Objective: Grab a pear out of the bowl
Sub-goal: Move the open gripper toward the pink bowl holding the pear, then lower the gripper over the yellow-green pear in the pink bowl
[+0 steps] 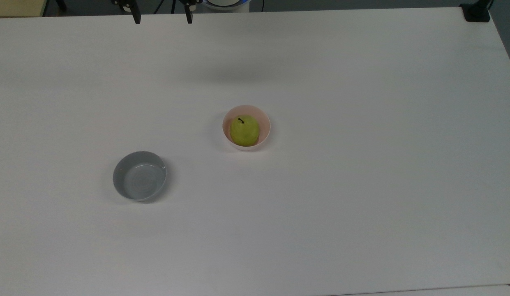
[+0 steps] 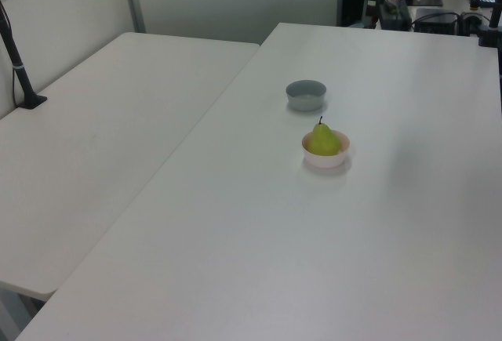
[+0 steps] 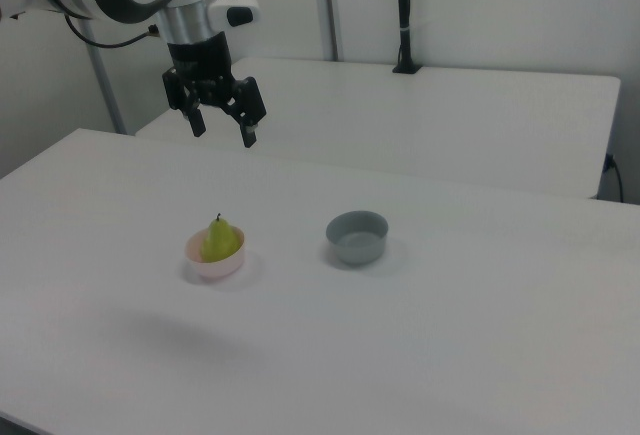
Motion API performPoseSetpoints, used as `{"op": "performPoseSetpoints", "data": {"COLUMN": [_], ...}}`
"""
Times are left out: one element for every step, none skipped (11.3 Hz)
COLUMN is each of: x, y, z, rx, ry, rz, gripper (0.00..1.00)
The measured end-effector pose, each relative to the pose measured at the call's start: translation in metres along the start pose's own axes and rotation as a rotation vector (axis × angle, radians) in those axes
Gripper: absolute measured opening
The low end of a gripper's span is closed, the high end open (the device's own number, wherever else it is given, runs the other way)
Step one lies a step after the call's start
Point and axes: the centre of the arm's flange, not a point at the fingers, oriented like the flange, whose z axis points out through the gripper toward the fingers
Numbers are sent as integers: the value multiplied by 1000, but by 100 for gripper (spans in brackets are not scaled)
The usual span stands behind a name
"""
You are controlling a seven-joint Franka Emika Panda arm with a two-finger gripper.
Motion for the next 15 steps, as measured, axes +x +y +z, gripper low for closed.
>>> {"op": "performPoseSetpoints", "data": {"x": [0,0,0,0,0,1,3,5,7,12,16,20,26,33,38], "y": [0,0,-1,-1,-2,-6,-12,-17,-20,-33,-47,-60,-70,-77,-84], "z": [0,0,0,0,2,8,16,22,29,44,58,75,90,106,122], "rx": [0,0,0,0,1,3,7,10,13,16,14,14,12,4,-3], "ry": [0,0,0,0,-5,-18,-31,-42,-55,-80,-106,-135,-146,-121,-93], "rz": [0,-1,-1,-2,-18,-84,-160,-221,-259,-295,-321,-331,-324,-295,-257], "gripper": [100,100,100,100,100,100,100,100,100,100,100,100,100,100,100]}}
